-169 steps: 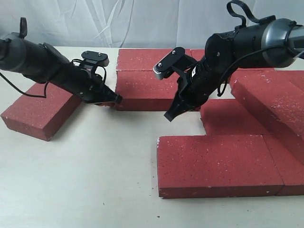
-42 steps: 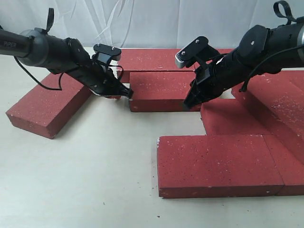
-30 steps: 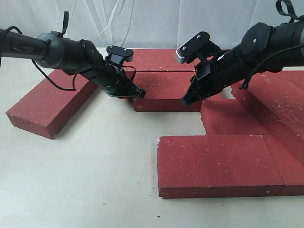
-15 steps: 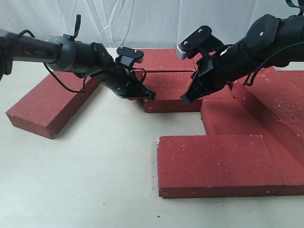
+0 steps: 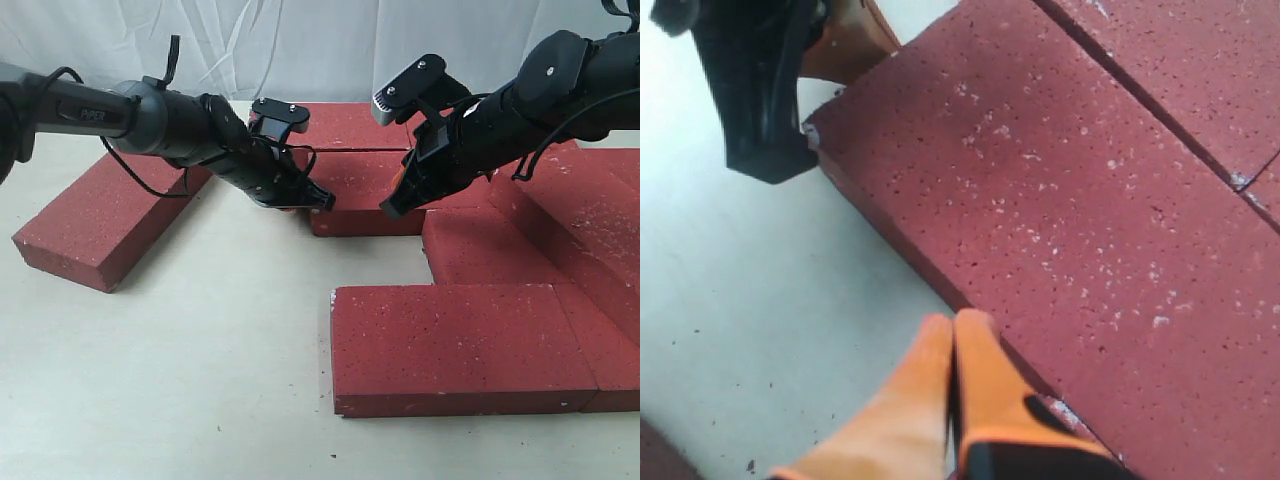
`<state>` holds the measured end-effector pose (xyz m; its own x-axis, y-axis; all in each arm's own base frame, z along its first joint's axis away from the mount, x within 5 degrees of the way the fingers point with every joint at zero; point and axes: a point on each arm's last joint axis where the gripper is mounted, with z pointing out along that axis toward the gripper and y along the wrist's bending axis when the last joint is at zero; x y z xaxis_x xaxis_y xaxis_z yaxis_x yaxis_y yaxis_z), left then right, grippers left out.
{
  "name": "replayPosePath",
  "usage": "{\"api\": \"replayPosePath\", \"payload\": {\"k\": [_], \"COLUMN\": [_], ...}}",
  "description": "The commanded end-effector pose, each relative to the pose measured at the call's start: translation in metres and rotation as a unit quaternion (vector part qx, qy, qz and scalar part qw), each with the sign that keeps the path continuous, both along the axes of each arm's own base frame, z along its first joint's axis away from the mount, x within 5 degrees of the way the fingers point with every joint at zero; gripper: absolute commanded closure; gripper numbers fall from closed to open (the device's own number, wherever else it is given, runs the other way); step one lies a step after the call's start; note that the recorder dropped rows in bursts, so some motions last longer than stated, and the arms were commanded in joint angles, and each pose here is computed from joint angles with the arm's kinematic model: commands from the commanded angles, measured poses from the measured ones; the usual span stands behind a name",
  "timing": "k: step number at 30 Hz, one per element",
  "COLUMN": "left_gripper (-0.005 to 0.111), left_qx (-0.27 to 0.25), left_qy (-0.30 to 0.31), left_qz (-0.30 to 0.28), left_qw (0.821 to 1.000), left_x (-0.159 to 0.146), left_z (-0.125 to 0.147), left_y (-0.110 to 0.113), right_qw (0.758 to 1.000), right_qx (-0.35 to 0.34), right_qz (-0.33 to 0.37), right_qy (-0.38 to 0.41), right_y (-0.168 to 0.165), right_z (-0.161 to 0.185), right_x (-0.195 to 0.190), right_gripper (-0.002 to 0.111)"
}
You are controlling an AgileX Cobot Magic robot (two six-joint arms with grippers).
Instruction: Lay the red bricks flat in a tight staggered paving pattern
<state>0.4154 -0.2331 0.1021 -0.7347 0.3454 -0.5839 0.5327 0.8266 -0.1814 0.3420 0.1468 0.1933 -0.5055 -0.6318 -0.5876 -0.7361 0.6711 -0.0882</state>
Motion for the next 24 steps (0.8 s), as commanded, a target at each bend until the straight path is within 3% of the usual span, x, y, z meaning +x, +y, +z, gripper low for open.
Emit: {"api": "replayPosePath", "payload": {"k": [1, 17, 24], "left_gripper": [0.107, 0.107, 0.107], "left_qx": [-0.015, -0.03, -0.032], "left_qy": [-0.005, 0.004, -0.004], "left_qz": [0.007, 0.018, 0.007], "left_qw": [1.0, 0.999, 0.999], "left_x": [0.002, 0.002, -0.004], "left_z": [0.005, 0.006, 0.007], "left_y": [-0.006, -0.008, -0.021], "right_qw": [1.0, 1.0, 1.0], "right_qx": [-0.002, -0.002, -0.002], "right_qz": [0.002, 0.001, 0.001], "right_qy": [-0.006, -0.006, -0.006], "right_y": [-0.003, -0.003, -0.003], "right_z": [0.003, 0.003, 0.003], "right_x": [0.0, 0.0, 0.0], "right_gripper": [0.109, 0.109, 0.109]}}
